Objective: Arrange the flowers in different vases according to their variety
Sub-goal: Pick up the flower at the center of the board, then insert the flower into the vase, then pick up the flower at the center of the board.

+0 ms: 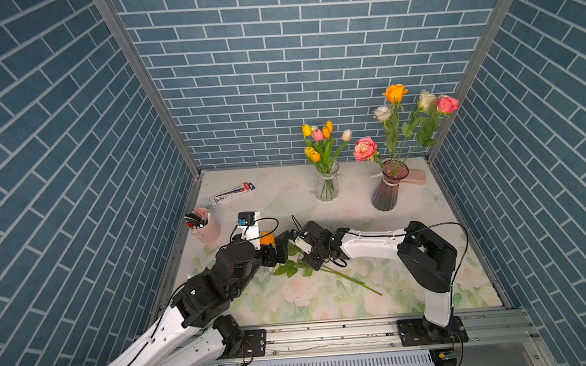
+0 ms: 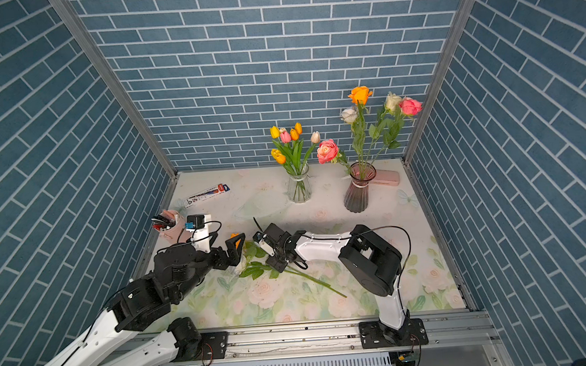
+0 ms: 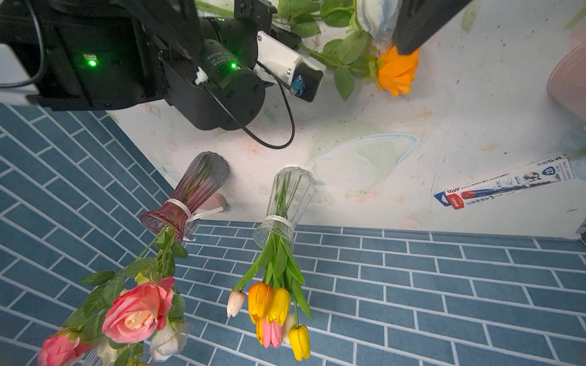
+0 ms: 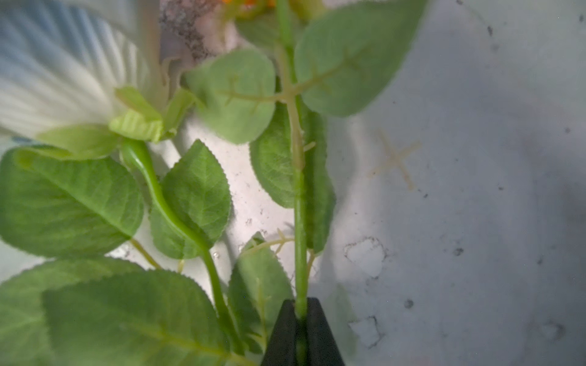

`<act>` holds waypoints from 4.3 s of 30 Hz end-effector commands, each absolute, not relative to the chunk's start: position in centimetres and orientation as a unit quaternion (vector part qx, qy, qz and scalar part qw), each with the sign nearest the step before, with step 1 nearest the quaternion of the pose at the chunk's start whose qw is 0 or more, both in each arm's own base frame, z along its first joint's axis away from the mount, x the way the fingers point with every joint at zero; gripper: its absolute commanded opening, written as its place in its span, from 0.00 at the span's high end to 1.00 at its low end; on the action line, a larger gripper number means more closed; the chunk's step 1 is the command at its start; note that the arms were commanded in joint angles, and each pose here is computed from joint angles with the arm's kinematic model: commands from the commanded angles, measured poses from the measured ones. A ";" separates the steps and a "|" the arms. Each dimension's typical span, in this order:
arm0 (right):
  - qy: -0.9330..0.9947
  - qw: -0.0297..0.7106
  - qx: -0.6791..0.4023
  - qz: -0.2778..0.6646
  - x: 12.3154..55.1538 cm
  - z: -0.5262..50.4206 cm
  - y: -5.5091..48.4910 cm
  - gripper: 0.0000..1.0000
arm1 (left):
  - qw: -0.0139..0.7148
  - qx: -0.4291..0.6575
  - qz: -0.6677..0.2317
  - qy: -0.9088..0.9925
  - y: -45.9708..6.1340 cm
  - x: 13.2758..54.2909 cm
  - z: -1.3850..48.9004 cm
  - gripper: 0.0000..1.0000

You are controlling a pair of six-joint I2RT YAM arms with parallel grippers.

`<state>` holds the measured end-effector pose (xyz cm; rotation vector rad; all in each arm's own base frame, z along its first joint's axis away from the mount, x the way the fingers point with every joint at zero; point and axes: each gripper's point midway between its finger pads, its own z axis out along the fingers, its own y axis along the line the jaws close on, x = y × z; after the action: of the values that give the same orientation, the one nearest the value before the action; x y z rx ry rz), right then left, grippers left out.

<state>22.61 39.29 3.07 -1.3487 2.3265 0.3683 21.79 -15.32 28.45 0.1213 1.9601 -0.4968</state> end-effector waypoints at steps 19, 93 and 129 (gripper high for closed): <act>0.790 0.539 -0.280 0.084 29.0 28.6 31.4 1.00 | 0.600 0.133 -0.259 0.745 -17.0 20.7 32.9 0.00; 0.830 0.503 -0.199 0.137 37.4 30.6 12.3 0.51 | 0.670 0.243 -0.194 0.674 -15.3 18.2 33.4 0.00; 0.802 0.145 -0.575 0.072 16.6 4.2 34.9 0.46 | 0.628 0.256 -0.263 0.686 -15.3 15.5 33.5 0.00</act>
<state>17.06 34.70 5.54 -1.6522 2.2967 0.2295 16.15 -15.06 32.43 0.5681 1.5954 -0.5645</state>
